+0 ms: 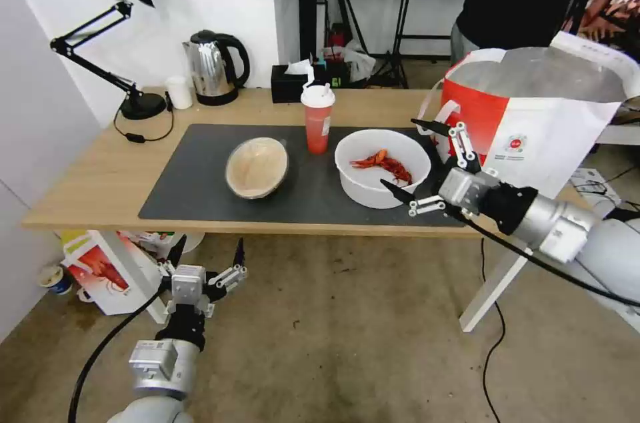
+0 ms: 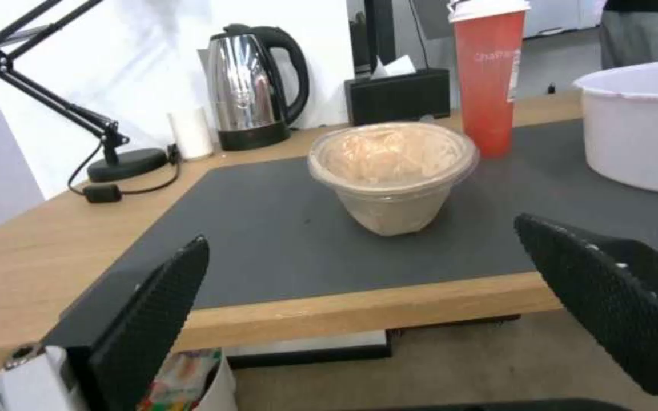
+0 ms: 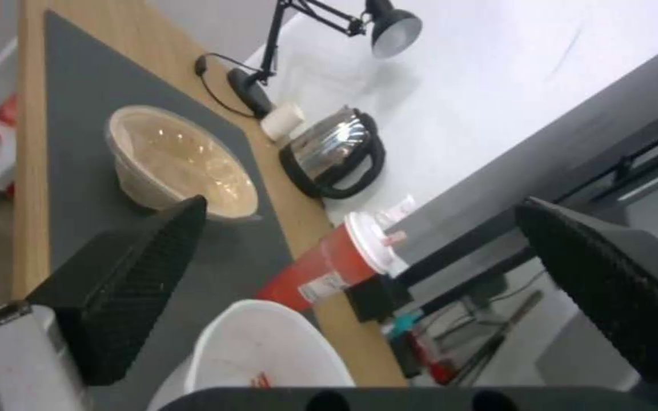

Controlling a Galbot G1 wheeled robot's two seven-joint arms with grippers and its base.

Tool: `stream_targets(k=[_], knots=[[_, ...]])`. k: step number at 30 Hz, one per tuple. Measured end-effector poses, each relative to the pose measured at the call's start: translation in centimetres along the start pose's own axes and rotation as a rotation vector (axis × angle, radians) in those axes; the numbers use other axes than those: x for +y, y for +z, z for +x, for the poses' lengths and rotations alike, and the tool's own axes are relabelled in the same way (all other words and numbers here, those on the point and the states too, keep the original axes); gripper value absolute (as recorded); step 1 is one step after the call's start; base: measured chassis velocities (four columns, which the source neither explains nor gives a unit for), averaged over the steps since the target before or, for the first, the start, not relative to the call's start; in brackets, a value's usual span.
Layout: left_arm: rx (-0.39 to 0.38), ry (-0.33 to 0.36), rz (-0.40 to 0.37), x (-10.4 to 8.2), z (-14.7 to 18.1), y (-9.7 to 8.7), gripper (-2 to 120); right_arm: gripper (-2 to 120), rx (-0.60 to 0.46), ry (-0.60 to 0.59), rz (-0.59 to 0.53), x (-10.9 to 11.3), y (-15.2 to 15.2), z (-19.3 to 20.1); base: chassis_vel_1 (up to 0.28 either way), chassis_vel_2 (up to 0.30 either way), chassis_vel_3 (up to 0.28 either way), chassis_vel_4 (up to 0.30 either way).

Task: Pick up the trash from the table and place it into the takeout bag.

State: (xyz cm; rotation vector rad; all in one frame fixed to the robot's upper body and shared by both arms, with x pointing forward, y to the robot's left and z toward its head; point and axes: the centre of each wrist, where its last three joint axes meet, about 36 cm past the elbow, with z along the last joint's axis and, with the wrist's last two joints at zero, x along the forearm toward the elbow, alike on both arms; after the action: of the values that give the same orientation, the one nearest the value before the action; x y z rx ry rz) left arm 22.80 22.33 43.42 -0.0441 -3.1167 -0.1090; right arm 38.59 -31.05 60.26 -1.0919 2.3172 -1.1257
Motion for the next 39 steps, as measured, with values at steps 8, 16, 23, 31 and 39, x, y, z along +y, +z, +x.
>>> stream_targets(k=[8, 16, 23, 31, 39], knots=[[0.000, 0.000, 0.000, 0.0, 0.0, 0.0, 100, 100, -0.024, -0.008, -0.062, -0.9, 0.7, -1.7, 0.000, 0.000, 0.000, 0.000], [0.000, 0.000, 0.000, 0.0, 0.0, 0.0, 100, 100, -0.042, -0.041, -0.164, -1.8, 1.8, -4.2, 0.000, 0.000, 0.000, 0.000], [0.000, 0.000, 0.000, 0.0, 0.0, 0.0, 100, 100, -0.053, -0.084, -0.248, -2.9, 2.5, -6.8, 0.000, 0.000, 0.000, 0.000], [0.000, 0.000, 0.000, 0.0, 0.0, 0.0, 100, 100, -0.054, -0.124, -0.303, -3.9, 2.9, -8.7, 0.000, 0.000, 0.000, 0.000], [0.000, 0.000, 0.000, 0.0, 0.0, 0.0, 100, 100, -0.039, -0.188, -0.372, -5.8, 3.2, -11.5, 0.000, 0.000, 0.000, 0.000]])
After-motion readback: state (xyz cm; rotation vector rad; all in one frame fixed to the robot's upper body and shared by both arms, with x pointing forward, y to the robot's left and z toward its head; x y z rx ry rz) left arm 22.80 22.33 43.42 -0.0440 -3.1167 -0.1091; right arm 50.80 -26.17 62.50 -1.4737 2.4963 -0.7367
